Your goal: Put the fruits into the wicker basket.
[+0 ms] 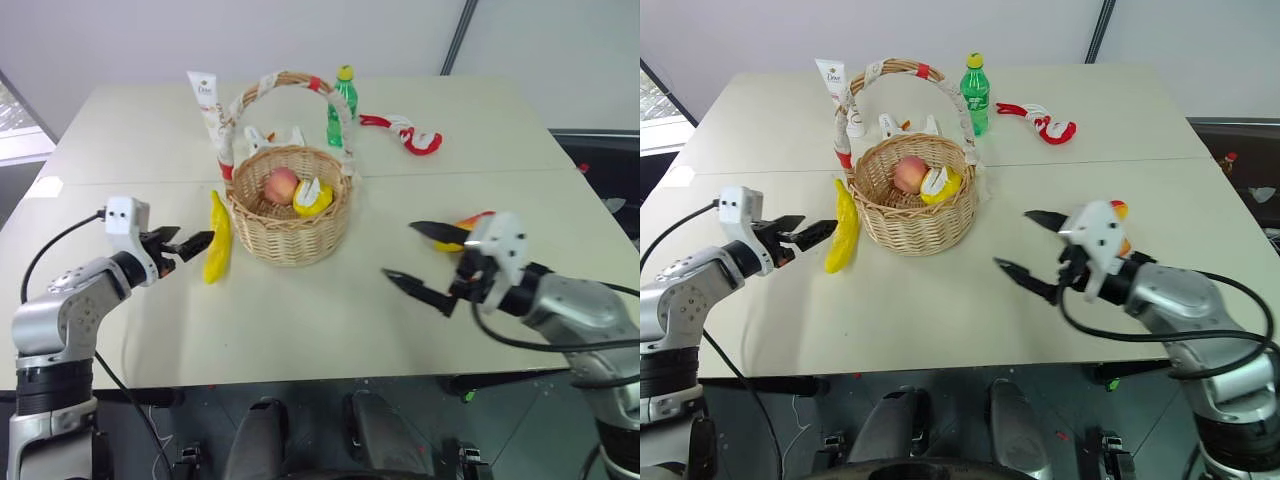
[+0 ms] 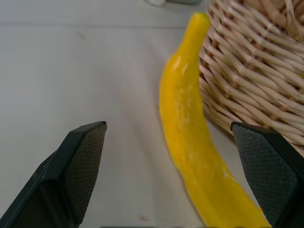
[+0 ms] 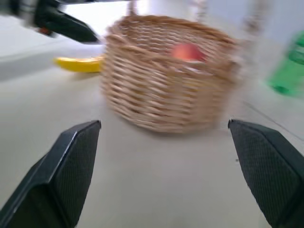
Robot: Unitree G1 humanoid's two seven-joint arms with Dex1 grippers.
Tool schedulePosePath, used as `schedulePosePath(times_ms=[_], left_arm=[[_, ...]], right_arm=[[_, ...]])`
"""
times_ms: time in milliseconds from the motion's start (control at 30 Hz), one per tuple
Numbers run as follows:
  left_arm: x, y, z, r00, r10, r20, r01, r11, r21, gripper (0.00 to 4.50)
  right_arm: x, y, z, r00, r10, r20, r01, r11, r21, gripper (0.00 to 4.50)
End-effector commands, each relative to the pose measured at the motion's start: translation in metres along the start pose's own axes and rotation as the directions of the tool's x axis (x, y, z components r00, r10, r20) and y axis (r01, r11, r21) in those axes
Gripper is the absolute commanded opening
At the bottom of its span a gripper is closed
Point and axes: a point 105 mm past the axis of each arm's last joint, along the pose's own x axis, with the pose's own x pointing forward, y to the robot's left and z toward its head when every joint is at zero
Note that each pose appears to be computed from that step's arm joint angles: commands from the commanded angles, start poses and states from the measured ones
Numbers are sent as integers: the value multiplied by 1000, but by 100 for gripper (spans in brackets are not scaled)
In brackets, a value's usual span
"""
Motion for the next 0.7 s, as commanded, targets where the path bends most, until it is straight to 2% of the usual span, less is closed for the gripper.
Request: schedulePosePath(times_ms=[33, 200, 400, 500, 667, 700], left_arm=[[5, -10, 2, 997, 11, -76, -10, 1000, 17, 450], [22, -26, -2, 986, 17, -166, -8, 998, 56, 450], [36, -26, -13, 969, 70, -236, -45, 993, 110, 450], [38, -20, -15, 966, 110, -232, -78, 987, 143, 366], [34, -16, -10, 968, 123, -220, -92, 985, 144, 122], [31, -11, -9, 965, 143, -219, -112, 983, 147, 96]], right_arm=[[12, 16, 8, 997, 73, 28, -71, 997, -39, 448], [20, 28, 5, 989, 141, 33, -139, 989, -43, 448], [27, 33, 4, 986, 162, 47, -159, 986, -54, 448], [30, 33, 4, 985, 161, 55, -157, 986, -61, 450], [34, 34, 4, 985, 165, 60, -161, 985, -68, 450], [35, 34, 5, 984, 167, 62, -162, 984, -70, 450]])
